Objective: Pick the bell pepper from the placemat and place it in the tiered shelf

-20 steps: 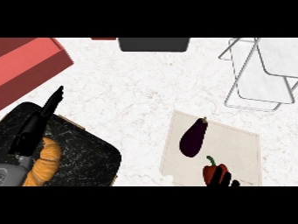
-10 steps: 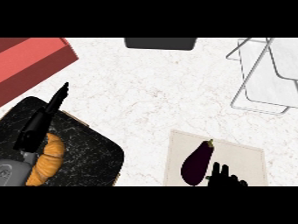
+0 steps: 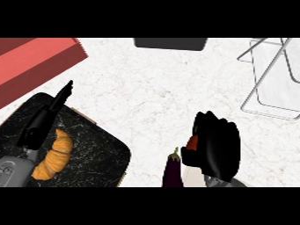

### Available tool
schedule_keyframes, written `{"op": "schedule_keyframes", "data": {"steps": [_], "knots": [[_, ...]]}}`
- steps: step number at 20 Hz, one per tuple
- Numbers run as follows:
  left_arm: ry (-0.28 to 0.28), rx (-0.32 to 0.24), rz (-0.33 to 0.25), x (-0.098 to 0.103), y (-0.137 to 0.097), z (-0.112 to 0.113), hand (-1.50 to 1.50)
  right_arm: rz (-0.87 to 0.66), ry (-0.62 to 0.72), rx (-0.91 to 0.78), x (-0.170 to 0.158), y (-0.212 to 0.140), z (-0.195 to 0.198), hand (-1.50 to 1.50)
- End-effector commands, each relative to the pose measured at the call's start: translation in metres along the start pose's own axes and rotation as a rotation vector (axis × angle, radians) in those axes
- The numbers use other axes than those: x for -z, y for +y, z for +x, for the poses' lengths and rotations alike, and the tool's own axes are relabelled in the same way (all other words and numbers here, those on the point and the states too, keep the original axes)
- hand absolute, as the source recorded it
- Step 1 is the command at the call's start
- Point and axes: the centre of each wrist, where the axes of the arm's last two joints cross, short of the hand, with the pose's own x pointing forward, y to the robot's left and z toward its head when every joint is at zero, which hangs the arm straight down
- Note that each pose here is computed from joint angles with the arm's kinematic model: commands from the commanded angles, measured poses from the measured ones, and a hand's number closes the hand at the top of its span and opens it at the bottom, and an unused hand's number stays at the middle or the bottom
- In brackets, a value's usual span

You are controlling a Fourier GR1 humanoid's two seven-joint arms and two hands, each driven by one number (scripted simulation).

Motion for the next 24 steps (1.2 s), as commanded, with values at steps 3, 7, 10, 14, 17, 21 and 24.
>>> {"op": "schedule_keyframes", "data": {"steps": [3,7,10,14,17,21,24], "knots": [[0.024,0.000,0.014,-0.003,-0.006,-0.008,0.00,-0.297,-0.084,0.250,0.045,-0.077,0.045,1.50],[0.030,0.005,0.038,-0.004,0.012,-0.010,0.00,-0.435,-0.072,0.266,0.060,-0.136,0.085,1.50],[0.050,0.001,0.029,-0.007,0.016,-0.010,0.00,-0.468,-0.067,0.199,0.072,-0.175,0.092,1.50],[0.052,0.001,0.046,-0.011,0.014,-0.019,0.00,-0.443,-0.003,0.242,0.103,-0.228,0.091,1.50],[0.044,0.001,0.043,-0.013,-0.001,-0.012,0.00,-0.428,0.050,0.253,0.090,-0.256,0.095,1.50],[0.039,0.012,0.045,-0.003,0.026,-0.005,0.00,-0.403,0.107,0.102,0.115,-0.269,0.079,1.50],[0.042,0.004,0.055,-0.014,0.009,-0.013,0.00,-0.347,0.154,0.047,0.134,-0.275,0.071,1.50]]}}
